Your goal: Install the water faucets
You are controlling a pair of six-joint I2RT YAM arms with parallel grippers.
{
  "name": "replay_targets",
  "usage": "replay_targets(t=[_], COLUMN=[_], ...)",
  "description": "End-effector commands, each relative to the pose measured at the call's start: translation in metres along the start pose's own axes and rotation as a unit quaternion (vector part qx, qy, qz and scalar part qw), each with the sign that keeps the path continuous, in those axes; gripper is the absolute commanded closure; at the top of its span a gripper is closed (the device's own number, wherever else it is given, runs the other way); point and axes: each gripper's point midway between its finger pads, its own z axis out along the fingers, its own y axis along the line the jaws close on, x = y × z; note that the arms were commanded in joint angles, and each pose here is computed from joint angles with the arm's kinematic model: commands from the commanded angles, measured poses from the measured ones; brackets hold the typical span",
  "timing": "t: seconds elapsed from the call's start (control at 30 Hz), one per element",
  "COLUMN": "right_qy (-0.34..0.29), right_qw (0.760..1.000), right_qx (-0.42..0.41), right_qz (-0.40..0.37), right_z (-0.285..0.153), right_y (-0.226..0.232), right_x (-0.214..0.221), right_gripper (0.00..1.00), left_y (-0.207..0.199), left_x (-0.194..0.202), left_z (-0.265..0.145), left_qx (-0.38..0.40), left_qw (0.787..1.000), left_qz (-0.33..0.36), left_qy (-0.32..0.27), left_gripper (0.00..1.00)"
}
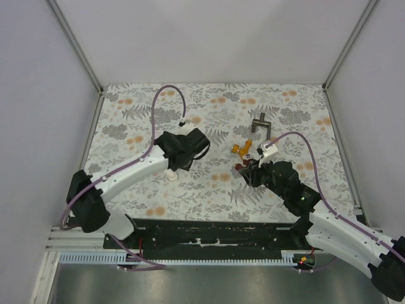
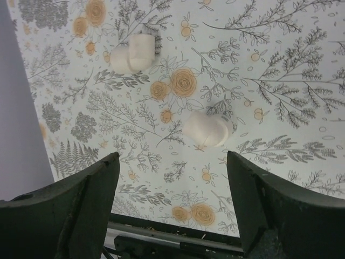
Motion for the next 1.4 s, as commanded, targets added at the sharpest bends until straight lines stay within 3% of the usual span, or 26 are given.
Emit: replay_targets(t=[0.0, 0.1, 0.13, 0.23, 0.33, 0.47, 0.57, 0.67, 1.07, 1.37], right_qy=[-0.021, -0.021, -0.019, -0.018, -0.019, -0.012, -0.012, -0.013, -0.021, -0.026], right_qw=[1.0, 1.0, 0.999, 0.999, 0.999, 0.998, 0.998, 0.997, 0.996, 0.994], right_qx=[-0.01, -0.021, -0.026, -0.035, -0.038, -0.054, -0.064, -0.073, -0.086, -0.106], right_qz=[-0.007, -0.01, -0.012, -0.014, -0.017, -0.018, -0.019, -0.018, -0.023, -0.03], right_z=[-0.002, -0.003, -0.003, -0.004, -0.004, -0.004, -0.003, -0.003, -0.005, -0.003], right_y=[0.005, 0.009, 0.01, 0.014, 0.016, 0.021, 0.025, 0.029, 0.033, 0.039], right_x=[-0.015, -0.016, -0.016, -0.018, -0.021, -0.02, -0.021, -0.022, -0.023, -0.023], right_gripper=[1.0, 1.0, 1.0, 1.0, 1.0, 1.0, 1.0, 1.0, 1.0, 1.0], left_y=[-0.005, -0.008, -0.015, -0.025, -0.02, -0.015, -0.012, -0.012, -0.042, -0.026], left_x=[-0.001, 0.007, 0.009, 0.017, 0.019, 0.025, 0.025, 0.035, 0.046, 0.044], left_z=[-0.005, -0.021, -0.03, -0.063, -0.084, -0.096, -0.087, -0.064, -0.067, -0.033], left_qx=[0.118, 0.22, 0.266, 0.365, 0.396, 0.402, 0.38, 0.351, 0.424, 0.34], left_qw=[0.992, 0.971, 0.957, 0.915, 0.875, 0.845, 0.851, 0.856, 0.817, 0.837], left_qz=[0.034, 0.048, 0.056, 0.076, 0.132, 0.165, 0.189, 0.259, 0.308, 0.364], left_qy=[-0.038, -0.081, -0.098, -0.156, -0.246, -0.312, -0.309, -0.278, -0.241, -0.229], left_gripper=[0.13, 0.14, 0.01, 0.0, 0.05, 0.07, 0.05, 0.04, 0.08, 0.08])
